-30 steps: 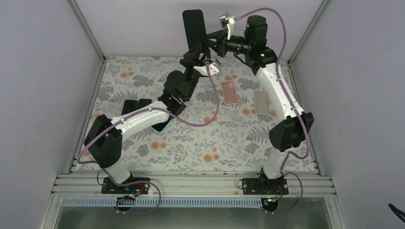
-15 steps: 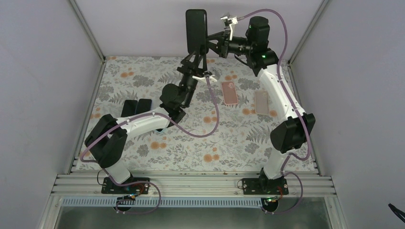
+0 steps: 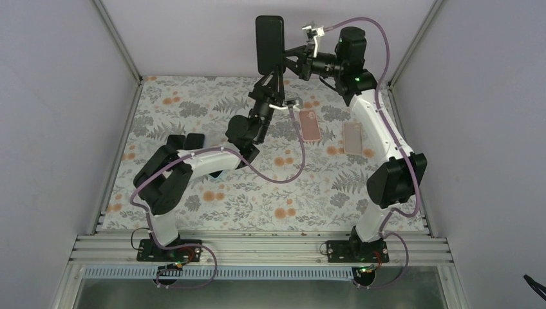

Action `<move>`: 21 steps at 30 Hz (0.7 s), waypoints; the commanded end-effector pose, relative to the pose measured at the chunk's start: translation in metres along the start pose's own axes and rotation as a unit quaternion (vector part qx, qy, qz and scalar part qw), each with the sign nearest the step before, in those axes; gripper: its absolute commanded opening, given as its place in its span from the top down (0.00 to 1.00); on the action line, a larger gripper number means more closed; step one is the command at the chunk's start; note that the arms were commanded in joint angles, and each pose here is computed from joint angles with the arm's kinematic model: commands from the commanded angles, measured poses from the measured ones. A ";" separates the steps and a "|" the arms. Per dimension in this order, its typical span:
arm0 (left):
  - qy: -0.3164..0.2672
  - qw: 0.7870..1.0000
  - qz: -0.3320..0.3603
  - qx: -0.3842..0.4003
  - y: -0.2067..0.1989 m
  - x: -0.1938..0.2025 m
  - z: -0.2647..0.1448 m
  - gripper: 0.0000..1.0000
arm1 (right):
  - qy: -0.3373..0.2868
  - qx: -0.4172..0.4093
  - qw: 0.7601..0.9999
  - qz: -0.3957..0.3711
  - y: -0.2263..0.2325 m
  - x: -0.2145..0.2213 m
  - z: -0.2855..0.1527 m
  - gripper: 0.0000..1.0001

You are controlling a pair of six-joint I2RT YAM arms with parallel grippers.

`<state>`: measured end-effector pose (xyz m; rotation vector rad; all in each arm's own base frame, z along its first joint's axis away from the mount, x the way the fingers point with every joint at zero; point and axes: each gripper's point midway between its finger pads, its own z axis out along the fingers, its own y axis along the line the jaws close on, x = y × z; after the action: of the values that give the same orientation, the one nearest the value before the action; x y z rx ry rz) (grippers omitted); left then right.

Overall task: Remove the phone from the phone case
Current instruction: Remove the phone case from the phone.

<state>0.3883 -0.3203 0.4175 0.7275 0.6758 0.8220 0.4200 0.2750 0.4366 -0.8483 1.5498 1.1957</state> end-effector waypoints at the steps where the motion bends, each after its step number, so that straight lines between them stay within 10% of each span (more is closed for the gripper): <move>1: 0.043 0.987 -0.026 -0.152 0.094 0.018 0.015 0.71 | 0.017 -0.026 1.000 -0.001 0.020 0.011 -0.009 0.98; 21: 0.038 0.984 -0.046 -0.167 0.147 0.026 0.006 0.98 | 0.046 0.048 0.996 -0.057 0.007 0.020 -0.025 0.97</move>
<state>0.3846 -0.3233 0.4368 0.7064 0.6264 0.8343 0.4115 0.2628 0.4488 -0.8308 1.5240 1.0719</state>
